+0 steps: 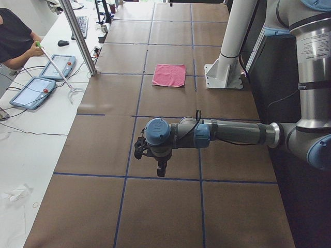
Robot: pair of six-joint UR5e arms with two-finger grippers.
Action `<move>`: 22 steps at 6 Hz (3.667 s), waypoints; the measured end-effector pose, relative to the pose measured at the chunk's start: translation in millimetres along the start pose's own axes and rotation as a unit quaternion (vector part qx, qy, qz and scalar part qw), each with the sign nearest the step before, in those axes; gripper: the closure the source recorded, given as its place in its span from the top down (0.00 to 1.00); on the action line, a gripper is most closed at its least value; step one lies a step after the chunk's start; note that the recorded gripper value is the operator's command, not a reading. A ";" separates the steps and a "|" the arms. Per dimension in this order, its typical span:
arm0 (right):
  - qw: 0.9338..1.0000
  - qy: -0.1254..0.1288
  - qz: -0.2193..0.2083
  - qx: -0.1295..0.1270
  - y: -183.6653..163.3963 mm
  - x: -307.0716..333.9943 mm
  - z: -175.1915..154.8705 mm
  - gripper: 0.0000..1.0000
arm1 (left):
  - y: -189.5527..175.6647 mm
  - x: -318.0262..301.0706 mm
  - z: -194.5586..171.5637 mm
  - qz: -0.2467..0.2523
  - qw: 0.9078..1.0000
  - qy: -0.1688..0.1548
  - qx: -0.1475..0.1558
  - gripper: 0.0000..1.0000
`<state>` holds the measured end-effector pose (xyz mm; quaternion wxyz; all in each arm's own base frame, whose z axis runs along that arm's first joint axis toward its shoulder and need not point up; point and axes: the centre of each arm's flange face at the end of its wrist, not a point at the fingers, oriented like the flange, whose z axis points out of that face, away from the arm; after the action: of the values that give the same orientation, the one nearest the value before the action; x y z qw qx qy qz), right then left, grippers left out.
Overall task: Fold towel twice with both arms
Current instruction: 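Move both grippers from rest toward the pink towel's near corners, then lower both grippers and grasp the towel's two near corners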
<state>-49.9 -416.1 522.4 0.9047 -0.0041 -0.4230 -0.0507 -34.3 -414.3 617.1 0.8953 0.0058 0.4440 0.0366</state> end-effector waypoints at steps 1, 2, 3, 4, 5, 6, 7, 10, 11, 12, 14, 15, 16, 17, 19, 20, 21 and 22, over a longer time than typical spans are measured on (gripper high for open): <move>1.000 -0.017 0.008 0.006 -1.2 -51.5 14.7 0.99 | -11.2 29.7 13.0 -0.028 0.999 0.011 0.014 1.00; 0.999 -0.036 0.027 0.017 2.9 -100.4 34.9 0.99 | -18.4 62.8 29.2 -0.057 0.998 0.025 0.024 1.00; 0.997 -0.051 0.058 0.025 9.2 -155.4 57.1 0.99 | -22.3 98.7 46.3 -0.089 0.995 0.041 0.025 1.00; 0.993 -0.062 0.100 0.030 15.4 -216.6 77.5 0.98 | -29.7 140.9 58.7 -0.121 0.991 0.058 0.020 1.00; 0.987 -0.070 0.142 0.038 25.8 -280.5 98.9 0.97 | -41.5 198.9 70.2 -0.152 0.986 0.068 0.016 1.00; 0.981 -0.071 0.177 0.045 37.3 -347.0 118.4 0.96 | -47.0 266.8 86.3 -0.177 0.981 0.071 0.015 1.00; 0.975 -0.052 0.211 0.047 53.8 -422.6 136.1 0.95 | -44.3 335.0 107.5 -0.194 0.978 0.075 0.016 1.00; 0.961 0.007 0.265 0.079 100.1 -536.3 197.9 0.88 | -20.5 531.7 179.2 -0.213 0.977 0.026 0.006 1.00; 0.956 0.018 0.280 0.084 99.5 -542.0 213.0 0.86 | -12.7 568.3 189.9 -0.208 0.978 0.008 0.011 1.00; 0.953 0.028 0.287 0.091 96.5 -542.3 224.9 0.82 | -8.5 581.3 194.5 -0.205 0.979 0.002 0.013 1.00; 0.951 0.038 0.289 0.100 92.6 -542.0 236.9 0.54 | -5.7 586.4 196.9 -0.203 0.979 0.000 0.013 1.00; 0.951 0.039 0.289 0.100 92.1 -542.9 237.7 0.46 | -5.7 587.0 196.9 -0.203 0.979 0.000 0.013 1.00; 0.951 0.039 0.290 0.100 91.7 -543.6 238.0 0.48 | -4.6 588.2 197.9 -0.201 0.979 0.000 0.016 1.00; 0.951 0.040 0.290 0.100 91.1 -543.1 239.0 0.47 | -1.8 590.1 200.5 -0.199 0.980 -0.002 0.018 1.00; 0.951 0.042 0.290 0.100 90.7 -543.9 241.5 0.00 | 1.5 592.1 204.4 -0.200 0.980 -0.004 0.018 1.00; 0.951 0.040 0.290 0.100 90.5 -545.6 240.8 0.00 | 2.7 592.9 206.0 -0.200 0.980 -0.004 0.017 1.00; 0.951 0.039 0.290 0.100 90.2 -546.6 240.0 0.00 | 7.7 598.7 209.7 -0.201 0.979 -0.004 0.013 1.00; 0.951 0.038 0.290 0.100 89.8 -546.9 238.7 0.00 | 17.5 611.3 216.4 -0.205 0.979 -0.003 0.012 1.00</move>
<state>-572.4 -266.5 260.0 0.8915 -0.0342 -0.3720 0.2562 505.4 -348.8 263.2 0.8850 -0.0744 0.4332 -0.1534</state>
